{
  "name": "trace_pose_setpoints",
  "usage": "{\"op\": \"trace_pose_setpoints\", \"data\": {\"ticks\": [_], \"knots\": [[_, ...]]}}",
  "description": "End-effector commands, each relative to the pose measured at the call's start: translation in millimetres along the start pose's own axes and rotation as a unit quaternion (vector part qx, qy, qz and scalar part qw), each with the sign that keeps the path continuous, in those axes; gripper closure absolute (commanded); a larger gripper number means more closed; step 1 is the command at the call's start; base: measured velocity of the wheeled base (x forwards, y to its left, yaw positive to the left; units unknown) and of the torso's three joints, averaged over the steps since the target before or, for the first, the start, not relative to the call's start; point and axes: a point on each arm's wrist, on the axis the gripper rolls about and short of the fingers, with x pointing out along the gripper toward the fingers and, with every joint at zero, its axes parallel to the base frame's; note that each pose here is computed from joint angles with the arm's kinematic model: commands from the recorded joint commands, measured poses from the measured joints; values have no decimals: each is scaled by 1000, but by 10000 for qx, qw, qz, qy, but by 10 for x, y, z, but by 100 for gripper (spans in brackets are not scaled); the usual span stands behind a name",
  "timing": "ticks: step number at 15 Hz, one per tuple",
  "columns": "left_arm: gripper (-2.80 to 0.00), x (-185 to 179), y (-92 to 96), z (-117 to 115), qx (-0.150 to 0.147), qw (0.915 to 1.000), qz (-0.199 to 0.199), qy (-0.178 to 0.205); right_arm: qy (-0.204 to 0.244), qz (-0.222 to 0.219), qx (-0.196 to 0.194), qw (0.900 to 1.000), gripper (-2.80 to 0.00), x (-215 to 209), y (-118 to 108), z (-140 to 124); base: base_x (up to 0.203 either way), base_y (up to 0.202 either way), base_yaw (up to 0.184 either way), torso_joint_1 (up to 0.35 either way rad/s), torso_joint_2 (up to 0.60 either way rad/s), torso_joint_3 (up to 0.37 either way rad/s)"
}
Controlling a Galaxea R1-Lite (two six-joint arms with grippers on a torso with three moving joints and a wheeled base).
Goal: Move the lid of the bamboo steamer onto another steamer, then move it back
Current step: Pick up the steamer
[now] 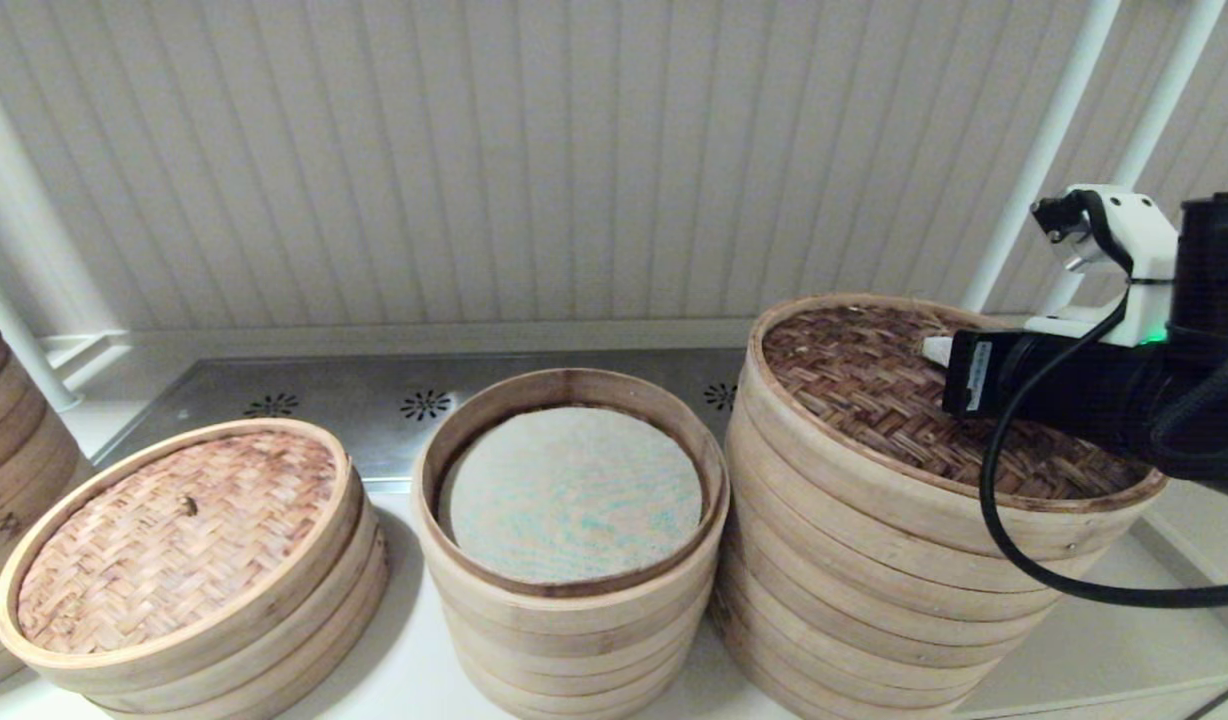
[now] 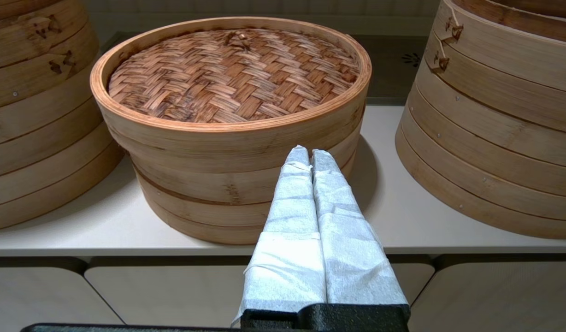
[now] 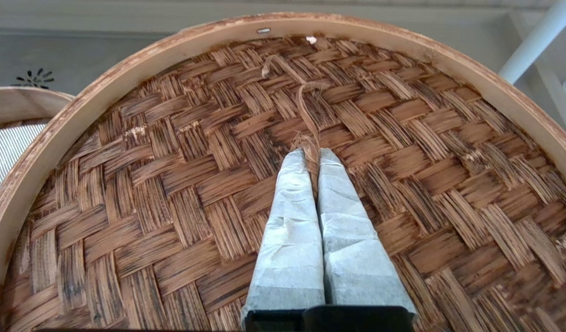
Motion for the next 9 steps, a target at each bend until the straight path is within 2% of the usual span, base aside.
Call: {"op": "trace_pose_setpoints", "data": {"ticks": [1, 9], "knots": [[0, 1, 0, 0, -2, 10000, 1, 2, -162, 12, 50, 9999, 0, -36, 0, 83, 0, 0, 0, 0, 0, 0], [0, 0, 0, 0, -2, 10000, 1, -3, -489, 24, 151, 9987, 0, -75, 11, 291, 0, 0, 0, 0, 0, 0]]}}
